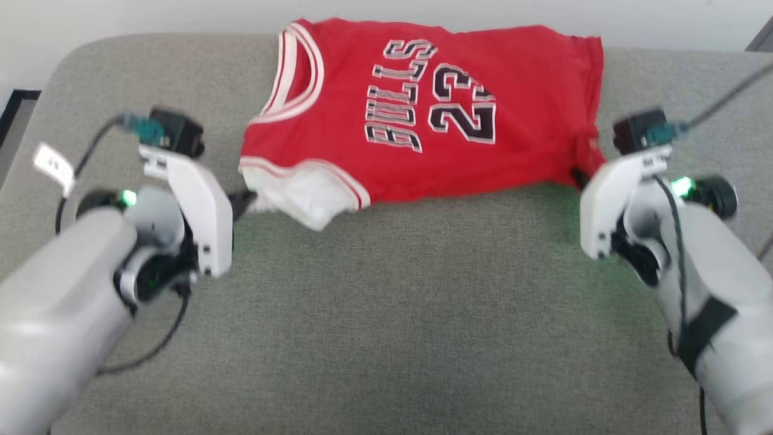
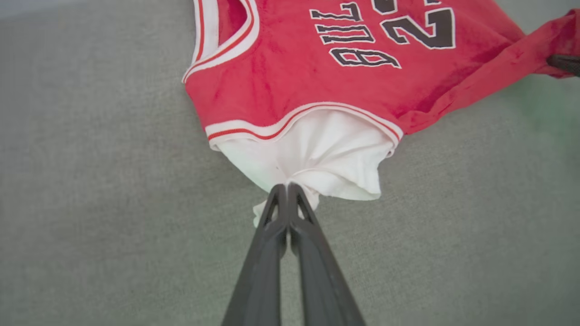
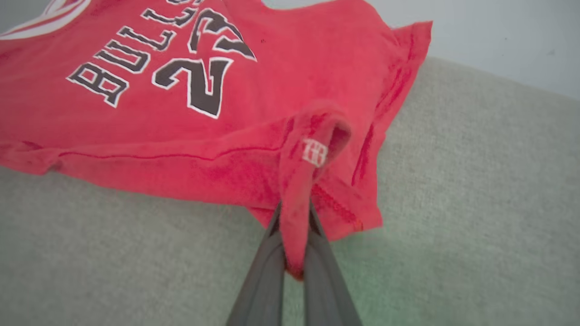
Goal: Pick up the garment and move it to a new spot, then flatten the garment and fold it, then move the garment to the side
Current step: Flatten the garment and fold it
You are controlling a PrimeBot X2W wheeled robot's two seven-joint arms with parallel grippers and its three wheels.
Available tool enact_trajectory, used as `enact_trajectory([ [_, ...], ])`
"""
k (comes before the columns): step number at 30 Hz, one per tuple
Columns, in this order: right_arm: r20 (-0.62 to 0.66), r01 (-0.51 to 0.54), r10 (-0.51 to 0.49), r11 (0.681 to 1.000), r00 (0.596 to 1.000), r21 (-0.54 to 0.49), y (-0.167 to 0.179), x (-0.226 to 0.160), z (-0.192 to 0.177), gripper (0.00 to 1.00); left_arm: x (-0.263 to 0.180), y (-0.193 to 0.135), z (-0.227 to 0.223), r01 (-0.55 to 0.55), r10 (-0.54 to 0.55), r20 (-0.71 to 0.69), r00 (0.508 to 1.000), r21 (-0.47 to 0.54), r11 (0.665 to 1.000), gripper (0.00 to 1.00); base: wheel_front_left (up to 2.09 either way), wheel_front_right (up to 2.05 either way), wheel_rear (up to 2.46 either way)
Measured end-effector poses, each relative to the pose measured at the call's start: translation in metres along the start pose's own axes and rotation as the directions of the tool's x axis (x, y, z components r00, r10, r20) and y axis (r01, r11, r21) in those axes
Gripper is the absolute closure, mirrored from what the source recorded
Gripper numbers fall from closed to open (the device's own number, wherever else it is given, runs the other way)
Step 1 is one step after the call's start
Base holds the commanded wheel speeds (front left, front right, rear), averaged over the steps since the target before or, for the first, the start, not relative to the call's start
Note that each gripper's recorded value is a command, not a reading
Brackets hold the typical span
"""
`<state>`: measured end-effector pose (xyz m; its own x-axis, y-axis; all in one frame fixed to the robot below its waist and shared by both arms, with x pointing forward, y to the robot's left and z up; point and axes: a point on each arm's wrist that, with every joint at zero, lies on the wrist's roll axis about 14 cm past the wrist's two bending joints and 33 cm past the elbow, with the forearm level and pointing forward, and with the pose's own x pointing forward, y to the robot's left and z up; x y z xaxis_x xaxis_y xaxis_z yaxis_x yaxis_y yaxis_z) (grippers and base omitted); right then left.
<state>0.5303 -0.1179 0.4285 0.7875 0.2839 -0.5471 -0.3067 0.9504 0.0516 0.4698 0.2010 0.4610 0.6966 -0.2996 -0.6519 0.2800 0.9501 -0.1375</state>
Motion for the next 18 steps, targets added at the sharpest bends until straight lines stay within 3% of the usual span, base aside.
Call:
enact_trajectory([
  [18, -0.190, -0.086, 0.100, 0.993, 0.977, 0.081, 0.002, -0.074, -0.097, 1.00, -0.038, -0.038, -0.112, 0.009, -0.034, -0.108, 0.994, -0.217, 0.976, 1.00, 0.00, 0.00, 0.00],
])
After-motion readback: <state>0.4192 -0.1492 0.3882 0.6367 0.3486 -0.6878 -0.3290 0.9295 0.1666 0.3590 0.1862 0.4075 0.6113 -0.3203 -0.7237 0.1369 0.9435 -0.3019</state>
